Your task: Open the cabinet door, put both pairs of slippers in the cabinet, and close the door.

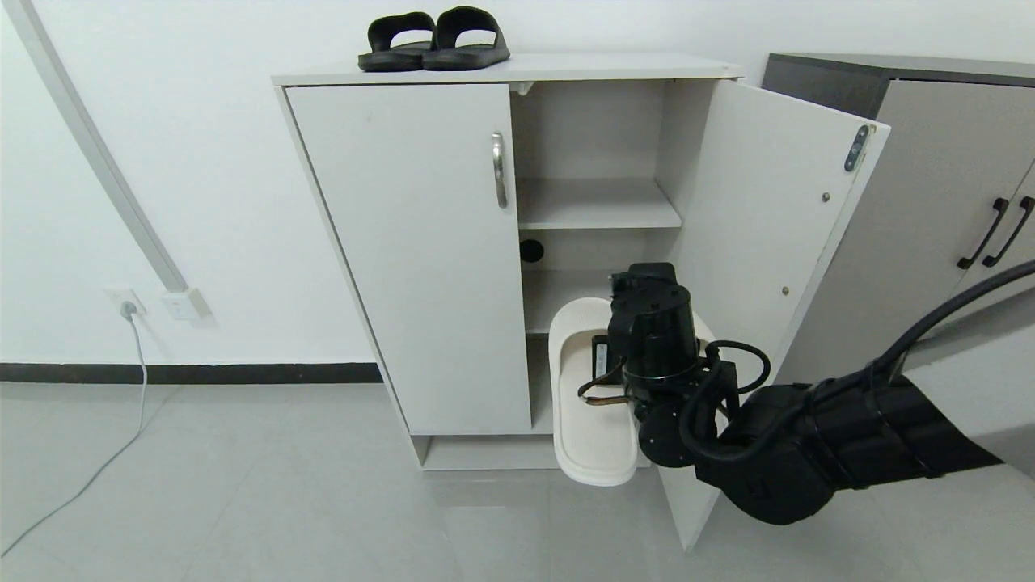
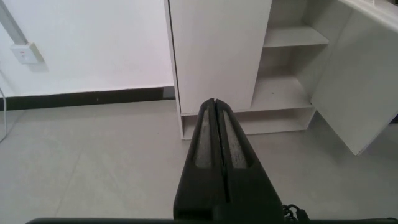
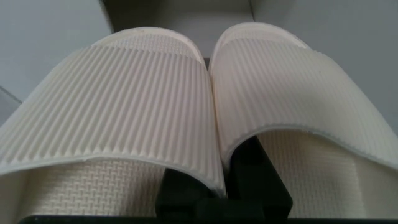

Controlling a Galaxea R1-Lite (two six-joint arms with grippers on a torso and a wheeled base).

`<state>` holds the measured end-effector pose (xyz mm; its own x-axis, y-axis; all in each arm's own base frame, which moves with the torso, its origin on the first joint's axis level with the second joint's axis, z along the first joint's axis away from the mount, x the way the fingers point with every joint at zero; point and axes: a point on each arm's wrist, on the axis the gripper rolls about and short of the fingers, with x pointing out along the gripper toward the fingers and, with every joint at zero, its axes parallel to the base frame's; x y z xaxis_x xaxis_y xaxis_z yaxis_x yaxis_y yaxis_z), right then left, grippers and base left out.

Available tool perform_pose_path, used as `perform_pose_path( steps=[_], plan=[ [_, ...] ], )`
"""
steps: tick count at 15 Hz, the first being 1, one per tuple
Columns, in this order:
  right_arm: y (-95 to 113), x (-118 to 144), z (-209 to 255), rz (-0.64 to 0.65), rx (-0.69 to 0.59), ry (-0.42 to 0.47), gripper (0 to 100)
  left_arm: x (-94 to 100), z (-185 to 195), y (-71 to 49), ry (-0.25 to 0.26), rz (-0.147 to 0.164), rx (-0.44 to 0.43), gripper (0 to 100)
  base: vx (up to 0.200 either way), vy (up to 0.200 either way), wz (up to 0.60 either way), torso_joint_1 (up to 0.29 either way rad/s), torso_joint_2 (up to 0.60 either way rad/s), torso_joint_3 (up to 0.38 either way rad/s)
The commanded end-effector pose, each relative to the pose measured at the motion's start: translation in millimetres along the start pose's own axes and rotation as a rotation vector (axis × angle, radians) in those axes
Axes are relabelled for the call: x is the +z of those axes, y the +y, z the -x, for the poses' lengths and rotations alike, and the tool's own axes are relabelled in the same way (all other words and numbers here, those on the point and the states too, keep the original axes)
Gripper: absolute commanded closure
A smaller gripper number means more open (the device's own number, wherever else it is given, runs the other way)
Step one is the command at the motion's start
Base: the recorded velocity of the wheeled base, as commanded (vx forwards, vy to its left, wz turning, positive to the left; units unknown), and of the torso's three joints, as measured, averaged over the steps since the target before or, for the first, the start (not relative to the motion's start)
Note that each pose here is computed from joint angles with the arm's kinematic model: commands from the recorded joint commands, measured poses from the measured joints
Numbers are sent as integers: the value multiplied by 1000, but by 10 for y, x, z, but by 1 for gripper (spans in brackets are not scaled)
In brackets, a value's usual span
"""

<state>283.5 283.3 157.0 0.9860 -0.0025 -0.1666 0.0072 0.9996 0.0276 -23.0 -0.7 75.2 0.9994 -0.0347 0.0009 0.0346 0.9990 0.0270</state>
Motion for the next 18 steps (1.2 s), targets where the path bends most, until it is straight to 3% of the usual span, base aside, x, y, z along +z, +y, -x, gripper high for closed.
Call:
perform_pose_path(
  steps=[1,18],
  plan=[
    [10,-41,-20,9,1,8,100,1,-2,0,2,1,1,100,0,0,0,0,0,0],
    [-267,-244,-570,26,-116,46,100,1,-2,0,2,4,2,100,0,0,0,0,0,0]
  ],
)
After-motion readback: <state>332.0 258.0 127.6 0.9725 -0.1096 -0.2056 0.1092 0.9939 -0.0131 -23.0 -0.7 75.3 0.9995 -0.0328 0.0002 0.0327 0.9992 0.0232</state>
